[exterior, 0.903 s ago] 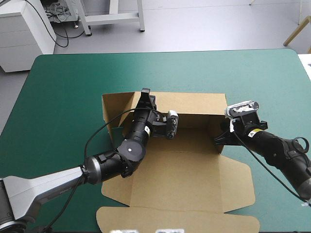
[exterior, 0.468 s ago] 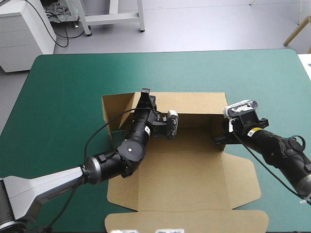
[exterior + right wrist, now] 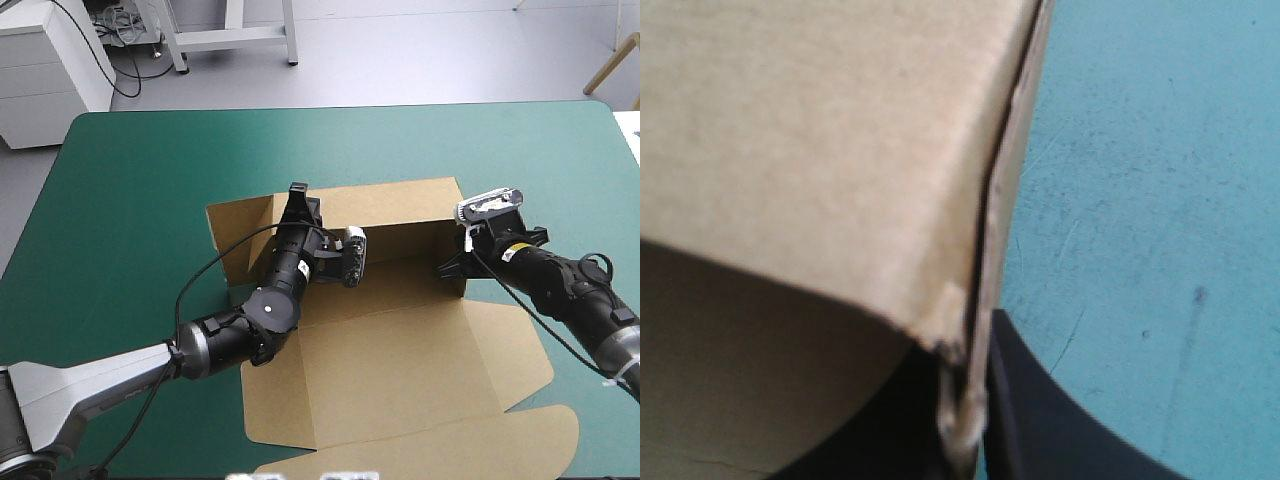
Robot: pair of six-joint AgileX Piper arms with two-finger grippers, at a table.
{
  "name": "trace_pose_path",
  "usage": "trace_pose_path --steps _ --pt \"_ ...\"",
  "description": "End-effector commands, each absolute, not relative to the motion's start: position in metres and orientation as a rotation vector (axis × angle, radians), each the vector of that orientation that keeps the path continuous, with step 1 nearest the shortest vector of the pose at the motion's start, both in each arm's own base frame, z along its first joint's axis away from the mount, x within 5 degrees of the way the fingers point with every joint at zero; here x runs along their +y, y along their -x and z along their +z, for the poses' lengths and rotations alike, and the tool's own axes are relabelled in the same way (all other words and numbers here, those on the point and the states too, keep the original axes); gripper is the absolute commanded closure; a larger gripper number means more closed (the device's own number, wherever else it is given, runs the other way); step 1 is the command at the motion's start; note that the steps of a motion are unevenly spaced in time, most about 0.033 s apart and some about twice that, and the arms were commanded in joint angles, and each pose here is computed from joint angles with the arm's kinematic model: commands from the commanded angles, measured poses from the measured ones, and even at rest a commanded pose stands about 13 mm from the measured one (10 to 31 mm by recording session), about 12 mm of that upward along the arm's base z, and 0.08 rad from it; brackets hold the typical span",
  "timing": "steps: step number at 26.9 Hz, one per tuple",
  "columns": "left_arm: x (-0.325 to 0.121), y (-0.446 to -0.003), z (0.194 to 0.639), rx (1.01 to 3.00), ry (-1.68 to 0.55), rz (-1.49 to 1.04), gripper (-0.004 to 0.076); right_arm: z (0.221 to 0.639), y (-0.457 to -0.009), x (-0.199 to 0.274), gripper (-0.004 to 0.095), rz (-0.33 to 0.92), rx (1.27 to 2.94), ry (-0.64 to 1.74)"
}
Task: Fold the box
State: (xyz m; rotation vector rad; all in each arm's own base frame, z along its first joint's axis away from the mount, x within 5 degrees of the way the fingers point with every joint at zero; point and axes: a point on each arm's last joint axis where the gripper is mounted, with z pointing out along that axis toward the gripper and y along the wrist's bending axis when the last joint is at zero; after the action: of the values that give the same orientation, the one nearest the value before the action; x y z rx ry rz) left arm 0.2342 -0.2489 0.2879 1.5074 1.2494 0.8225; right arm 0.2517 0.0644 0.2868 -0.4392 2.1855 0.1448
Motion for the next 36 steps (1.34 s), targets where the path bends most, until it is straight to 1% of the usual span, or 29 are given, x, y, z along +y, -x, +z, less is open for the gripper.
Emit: trace_pose_path --steps 1,4,5,7,8,9,15,19,26,32,36 --pt "-0.247 -0.232 0.304 1.231 -1.453 0.816 0.0589 0.292 -0.253 0.064 0.0905 0.146 2.184 0.442" --pt "-0.247 -0.232 0.304 1.233 -1.451 0.814 0.0393 0.291 -0.252 0.064 0.0905 0.154 2.200 0.439" --pt "-0.247 -0.232 0.305 1.231 -1.448 0.811 0.0309 0.291 -0.252 0.064 0.0905 0.159 2.204 0.431" --pt "-0.247 -0.232 0.305 1.226 -1.443 0.807 0.0218 0.291 -0.251 0.064 0.0904 0.164 2.212 0.426" --pt "-0.247 -0.232 0.306 1.217 -1.444 0.812 0.0190 0.290 -0.251 0.064 0.0904 0.166 2.218 0.426" --pt "-0.248 -0.232 0.306 1.210 -1.445 0.815 0.0179 0.290 -0.250 0.065 0.0905 0.168 2.225 0.429" --pt "-0.250 -0.230 0.307 1.241 -1.389 0.772 0.0180 0.288 -0.249 0.063 0.0905 0.172 2.263 0.399" --pt "-0.255 -0.223 0.313 1.192 -1.353 0.798 0.0180 0.290 -0.249 0.063 0.0905 0.177 2.282 0.384" --pt "-0.265 -0.206 0.318 1.161 -1.299 0.803 0.0182 0.308 -0.252 0.065 0.0905 0.203 2.274 0.349" --pt "-0.272 -0.192 0.321 1.140 -1.273 0.822 0.0182 0.309 -0.251 0.062 0.0907 0.165 2.308 0.338" --pt "-0.280 -0.174 0.325 1.104 -1.262 0.823 0.0225 0.317 -0.251 0.062 0.0907 0.191 2.332 0.297"
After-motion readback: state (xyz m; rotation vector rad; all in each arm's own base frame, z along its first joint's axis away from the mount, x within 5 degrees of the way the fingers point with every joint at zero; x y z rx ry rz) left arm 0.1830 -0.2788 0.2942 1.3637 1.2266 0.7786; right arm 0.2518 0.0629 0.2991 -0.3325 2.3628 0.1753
